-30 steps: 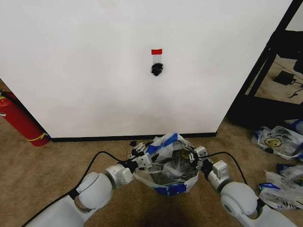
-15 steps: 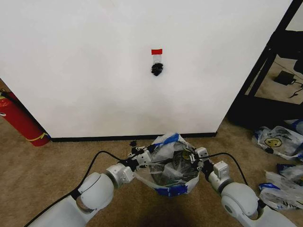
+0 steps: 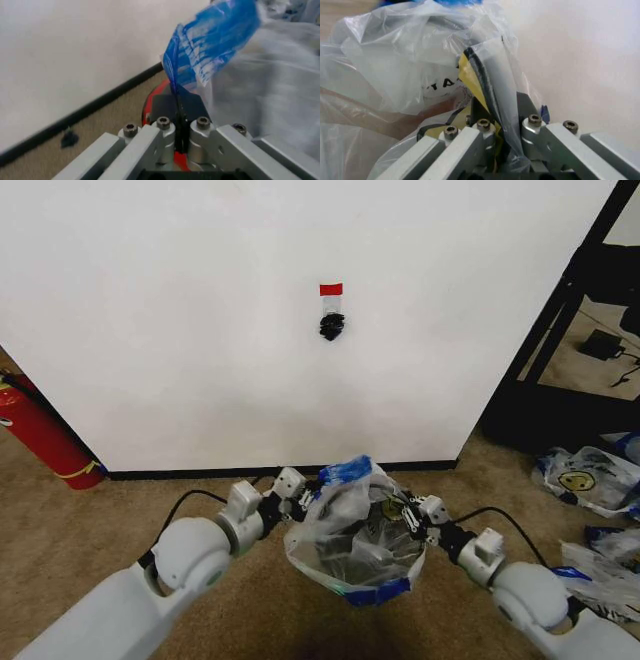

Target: Pick up the garbage bag from the wall and place it over the trash bin.

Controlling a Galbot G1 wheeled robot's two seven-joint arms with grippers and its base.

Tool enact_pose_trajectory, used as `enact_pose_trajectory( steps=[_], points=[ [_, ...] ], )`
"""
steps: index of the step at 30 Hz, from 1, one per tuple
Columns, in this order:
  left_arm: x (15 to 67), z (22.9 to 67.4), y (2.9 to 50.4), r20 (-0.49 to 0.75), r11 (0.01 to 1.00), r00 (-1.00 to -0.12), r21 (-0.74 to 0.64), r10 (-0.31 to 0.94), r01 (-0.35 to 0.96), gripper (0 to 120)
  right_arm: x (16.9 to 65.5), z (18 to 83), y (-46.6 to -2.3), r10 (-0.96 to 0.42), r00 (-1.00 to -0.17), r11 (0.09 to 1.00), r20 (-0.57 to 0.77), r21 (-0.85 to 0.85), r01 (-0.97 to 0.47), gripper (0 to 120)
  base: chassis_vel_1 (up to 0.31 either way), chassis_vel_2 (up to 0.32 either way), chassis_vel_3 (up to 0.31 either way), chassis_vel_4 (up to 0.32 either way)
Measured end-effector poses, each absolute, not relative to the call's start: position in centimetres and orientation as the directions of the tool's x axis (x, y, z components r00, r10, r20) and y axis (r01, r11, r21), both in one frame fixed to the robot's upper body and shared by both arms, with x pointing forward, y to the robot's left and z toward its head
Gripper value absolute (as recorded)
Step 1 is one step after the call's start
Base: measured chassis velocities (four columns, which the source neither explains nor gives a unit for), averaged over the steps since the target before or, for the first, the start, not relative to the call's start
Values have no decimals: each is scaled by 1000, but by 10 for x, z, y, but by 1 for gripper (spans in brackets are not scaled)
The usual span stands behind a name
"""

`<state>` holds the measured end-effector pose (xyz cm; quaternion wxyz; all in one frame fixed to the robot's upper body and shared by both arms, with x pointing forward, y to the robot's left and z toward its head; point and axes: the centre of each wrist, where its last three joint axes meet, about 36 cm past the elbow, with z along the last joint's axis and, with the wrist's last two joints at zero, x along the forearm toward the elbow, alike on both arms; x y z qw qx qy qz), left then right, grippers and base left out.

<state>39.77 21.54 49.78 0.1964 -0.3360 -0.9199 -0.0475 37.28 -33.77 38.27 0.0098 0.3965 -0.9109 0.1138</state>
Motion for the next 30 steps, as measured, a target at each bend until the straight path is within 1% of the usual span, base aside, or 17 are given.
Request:
enact_pose_trajectory(
  steps=[2, 4, 8, 11, 13, 16, 18, 20, 21, 22, 24, 25, 26, 27, 29, 30],
  points=[
    [400, 496, 220, 418, 781, -694, -64, 586, 621, 0, 376, 377, -346, -758, -647, 628, 80, -175, -758, 1, 0, 0, 0, 0],
    [400, 496, 220, 418, 781, -694, -64, 586, 621, 0, 376, 377, -346, -758, -647, 628, 80, -175, -758, 1, 0, 0, 0, 0],
    [404, 485, 227, 486, 800, -688, -40, 539, 599, 0, 380, 369, -352, -785, -620, 615, 1, -119, -779, 1, 0, 0, 0, 0],
    [404, 482, 227, 502, 805, -689, -25, 523, 593, 0, 380, 366, -353, -786, -617, 616, -22, -95, -782, 1, 0, 0, 0, 0],
    [404, 480, 227, 507, 807, -690, -19, 517, 591, 0, 380, 364, -354, -784, -620, 621, -40, -78, -780, 1, 0, 0, 0, 0],
    [403, 479, 226, 508, 808, -691, -16, 514, 590, 0, 379, 360, -351, -758, -647, 650, -85, -9, -760, 1, 0, 0, 0, 0],
    [403, 478, 226, 502, 807, -692, -20, 519, 590, 0, 378, 359, -349, -748, -657, 660, -92, 6, -752, 1, 0, 0, 0, 0],
    [401, 477, 225, 465, 804, -699, -50, 544, 593, 0, 375, 356, -344, -714, -691, 689, -113, 57, -722, 1, 0, 0, 0, 0],
    [401, 477, 225, 457, 803, -700, -56, 549, 593, 1, 374, 355, -343, -708, -697, 694, -116, 66, -717, 1, 0, 0, 0, 0],
    [401, 477, 223, 409, 796, -707, -88, 577, 599, 8, 371, 351, -337, -684, -720, 714, -116, 98, -693, 1, 0, 0, 0, 0],
    [401, 477, 222, 352, 787, -715, -119, 604, 606, 16, 365, 346, -330, -646, -758, 749, -89, 118, -652, 1, 0, 0, 0, 0],
    [401, 477, 222, 352, 787, -715, -119, 604, 606, 16, 365, 346, -330, -646, -758, 749, -89, 118, -652, 1, 0, 0, 0, 0],
    [402, 477, 222, 327, 783, -720, -130, 613, 608, 18, 363, 344, -326, -624, -778, 768, -74, 125, -628, 1, 0, 0, 0, 0],
    [402, 477, 222, 309, 782, -724, -136, 617, 608, 22, 362, 343, -324, -610, -789, 779, -65, 129, -613, 1, 0, 0, 0, 0],
    [404, 476, 221, 247, 792, -753, -151, 610, 592, 32, 352, 338, -306, -516, -857, 843, -13, 168, -510, 1, 0, 0, 0, 0],
    [405, 475, 220, 233, 816, -783, -147, 577, 558, 36, 348, 336, -297, -470, -882, 867, 7, 188, -461, 1, 0, 0, 0, 0]
  ],
)
